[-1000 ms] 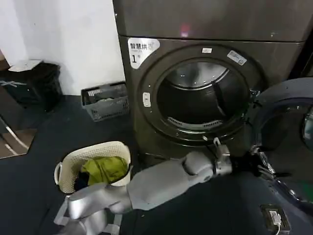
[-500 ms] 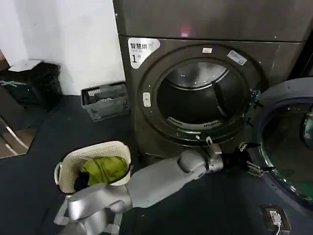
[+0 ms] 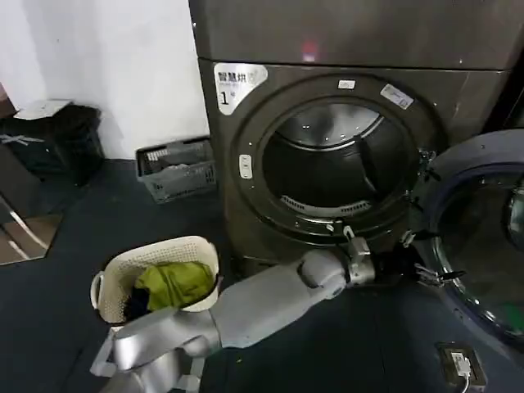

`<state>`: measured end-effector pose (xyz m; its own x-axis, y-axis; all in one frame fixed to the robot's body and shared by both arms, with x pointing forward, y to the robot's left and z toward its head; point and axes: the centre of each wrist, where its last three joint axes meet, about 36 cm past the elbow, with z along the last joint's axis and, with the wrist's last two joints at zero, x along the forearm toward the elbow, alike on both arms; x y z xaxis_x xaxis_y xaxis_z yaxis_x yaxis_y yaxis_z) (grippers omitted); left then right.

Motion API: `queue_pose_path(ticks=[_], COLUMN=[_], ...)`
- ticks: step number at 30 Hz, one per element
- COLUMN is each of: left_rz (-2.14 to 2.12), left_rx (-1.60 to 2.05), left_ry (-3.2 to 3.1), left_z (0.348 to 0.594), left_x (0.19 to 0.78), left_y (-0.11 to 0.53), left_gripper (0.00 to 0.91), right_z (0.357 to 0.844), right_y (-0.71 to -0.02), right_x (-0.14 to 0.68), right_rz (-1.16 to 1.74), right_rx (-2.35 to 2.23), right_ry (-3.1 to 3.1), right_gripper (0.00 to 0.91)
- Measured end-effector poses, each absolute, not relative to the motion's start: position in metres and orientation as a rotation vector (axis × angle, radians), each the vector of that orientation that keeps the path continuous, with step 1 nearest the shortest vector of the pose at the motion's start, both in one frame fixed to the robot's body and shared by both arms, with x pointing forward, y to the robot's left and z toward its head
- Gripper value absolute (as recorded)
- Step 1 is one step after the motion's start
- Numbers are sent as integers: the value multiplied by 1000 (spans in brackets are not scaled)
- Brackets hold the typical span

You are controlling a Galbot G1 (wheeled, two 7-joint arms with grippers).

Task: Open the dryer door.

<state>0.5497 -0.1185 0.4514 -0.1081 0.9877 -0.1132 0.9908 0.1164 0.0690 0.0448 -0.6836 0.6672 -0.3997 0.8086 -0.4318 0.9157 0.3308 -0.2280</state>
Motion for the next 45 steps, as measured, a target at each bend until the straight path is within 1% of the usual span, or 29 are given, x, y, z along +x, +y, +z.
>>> queue_pose_path(ticks=[19, 27, 34, 39, 45], left_rz=[-53, -121, -180, -161, -152], left_rx=[1833, 1782, 1763, 1720, 1671], left_ry=[2171, 2091, 2033, 2063, 2079], left_z=[468, 495, 508, 503, 504], left_x=[540, 526, 511, 518, 524], left_y=[-122, -127, -130, -106, -80], left_gripper=[907, 907, 907, 907, 907], right_z=[669, 670, 670, 670, 672], right_y=[-684, -683, -683, -684, -683], right_x=[54, 57, 61, 65, 67], right_rz=[-653, -657, -664, -671, -678], right_rx=[1531, 1523, 1516, 1514, 1504], right_ry=[2368, 2374, 2377, 2380, 2383], right_gripper=[907, 907, 907, 907, 907])
